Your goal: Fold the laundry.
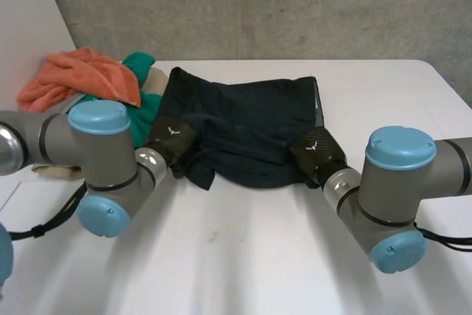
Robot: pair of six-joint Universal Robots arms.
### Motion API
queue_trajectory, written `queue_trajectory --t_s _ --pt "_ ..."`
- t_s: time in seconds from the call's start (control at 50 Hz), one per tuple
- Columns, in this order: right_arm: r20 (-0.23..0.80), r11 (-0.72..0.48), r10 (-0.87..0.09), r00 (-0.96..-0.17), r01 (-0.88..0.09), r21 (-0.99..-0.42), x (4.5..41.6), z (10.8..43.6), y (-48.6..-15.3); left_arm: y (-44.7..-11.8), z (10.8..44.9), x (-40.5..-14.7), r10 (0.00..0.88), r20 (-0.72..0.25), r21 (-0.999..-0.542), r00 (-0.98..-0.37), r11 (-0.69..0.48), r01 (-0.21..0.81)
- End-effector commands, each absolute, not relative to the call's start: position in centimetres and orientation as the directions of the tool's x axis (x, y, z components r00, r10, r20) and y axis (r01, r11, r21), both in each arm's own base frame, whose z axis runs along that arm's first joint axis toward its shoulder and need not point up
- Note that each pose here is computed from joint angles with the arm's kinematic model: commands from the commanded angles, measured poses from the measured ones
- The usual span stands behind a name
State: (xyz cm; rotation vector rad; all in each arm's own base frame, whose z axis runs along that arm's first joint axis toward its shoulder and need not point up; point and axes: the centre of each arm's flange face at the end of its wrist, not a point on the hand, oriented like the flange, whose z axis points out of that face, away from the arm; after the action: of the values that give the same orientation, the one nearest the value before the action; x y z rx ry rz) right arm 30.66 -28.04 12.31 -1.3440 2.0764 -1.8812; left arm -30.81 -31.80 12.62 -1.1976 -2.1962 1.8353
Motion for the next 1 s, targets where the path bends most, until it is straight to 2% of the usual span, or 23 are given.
queue_trajectory --t_s 0.02,0.14,0.22,0.36,0.42,0.5,0.52,0.56,0.58,0.62,0.66,0.7,0.78,0.84,0.86,0.88,0.94,0.96,1.0 --pt "0.504 -0.118 -0.595 -0.626 -0.552 -0.825 31.0 12.4 -28.1 -32.3 11.7 -32.2 0.582 -0.466 -0.847 -0.666 -0.077 0.526" --pt "0.496 -0.104 -0.587 -0.64 -0.548 -0.83 30.8 12.9 -28.0 -32.2 11.0 -32.8 0.593 -0.477 -0.845 -0.648 -0.106 0.525" --pt "0.493 -0.08 -0.587 -0.642 -0.56 -0.825 30.4 14.4 -27.5 -31.7 12.0 -32.4 0.575 -0.498 -0.832 -0.649 -0.106 0.545" --pt "0.493 -0.034 -0.598 -0.632 -0.595 -0.803 28.8 17.8 -26.0 -28.1 16.7 -29.2 0.573 -0.499 -0.812 -0.65 -0.047 0.581" --pt "0.515 -0.013 -0.621 -0.591 -0.649 -0.761 27.7 19.5 -24.8 -25.6 18.8 -27.3 0.602 -0.46 -0.814 -0.653 0.006 0.58" --pt "0.535 0.025 -0.681 -0.501 -0.745 -0.666 25.9 21.0 -22.5 -22.0 20.4 -25.1 0.663 -0.347 -0.819 -0.663 0.13 0.559" --pt "0.527 0.043 -0.719 -0.453 -0.785 -0.618 25.2 21.4 -21.3 -20.6 20.8 -24.4 0.684 -0.286 -0.817 -0.671 0.192 0.544" --pt "0.507 0.055 -0.762 -0.402 -0.821 -0.568 24.4 21.5 -19.9 -19.4 21.0 -23.7 0.699 -0.223 -0.806 -0.679 0.26 0.532" --pt "0.483 0.06 -0.8 -0.355 -0.849 -0.525 23.8 21.5 -18.7 -18.3 21.1 -23.1 0.71 -0.163 -0.787 -0.685 0.326 0.524" --pt "0.469 0.046 -0.825 -0.314 -0.866 -0.498 23.4 21.6 -18.0 -17.4 21.1 -22.8 0.717 -0.106 -0.766 -0.689 0.383 0.516" --pt "0.467 0.007 -0.84 -0.274 -0.868 -0.496 23.3 21.6 -17.6 -16.4 21.2 -22.5 0.727 -0.03 -0.738 -0.686 0.447 0.506" --pt "0.469 -0.007 -0.843 -0.264 -0.866 -0.5 23.1 21.6 -17.7 -16.0 21.4 -22.5 0.732 0.004 -0.727 -0.681 0.47 0.501" --pt "0.458 0.026 -0.838 -0.295 -0.862 -0.506 22.6 21.2 -19.1 -16.1 22.0 -23.0 0.744 0.012 -0.742 -0.669 0.455 0.492" --pt "0.452 0.062 -0.818 -0.355 -0.836 -0.545 22.8 21.2 -21.2 -18.2 22.7 -23.4 0.724 -0.046 -0.796 -0.688 0.39 0.463" --pt "0.446 0.075 -0.81 -0.381 -0.822 -0.565 22.9 21.3 -21.8 -18.9 22.7 -23.6 0.714 -0.056 -0.806 -0.698 0.38 0.453" --pt "0.431 0.115 -0.782 -0.451 -0.783 -0.611 23.1 21.4 -23.4 -20.7 22.7 -23.9 0.681 -0.074 -0.826 -0.728 0.367 0.427" --pt "0.396 0.175 -0.718 -0.572 -0.7 -0.692 23.3 21.6 -26.2 -23.8 22.7 -24.3 0.611 -0.081 -0.859 -0.788 0.358 0.366" --pt "0.369 0.208 -0.678 -0.636 -0.647 -0.733 23.2 21.6 -27.8 -25.8 22.6 -24.6 0.56 -0.07 -0.878 -0.825 0.359 0.318" --pt "0.341 0.231 -0.642 -0.687 -0.598 -0.768 23.2 21.6 -29.1 -27.9 22.6 -25.0 0.518 -0.053 -0.897 -0.854 0.351 0.269"
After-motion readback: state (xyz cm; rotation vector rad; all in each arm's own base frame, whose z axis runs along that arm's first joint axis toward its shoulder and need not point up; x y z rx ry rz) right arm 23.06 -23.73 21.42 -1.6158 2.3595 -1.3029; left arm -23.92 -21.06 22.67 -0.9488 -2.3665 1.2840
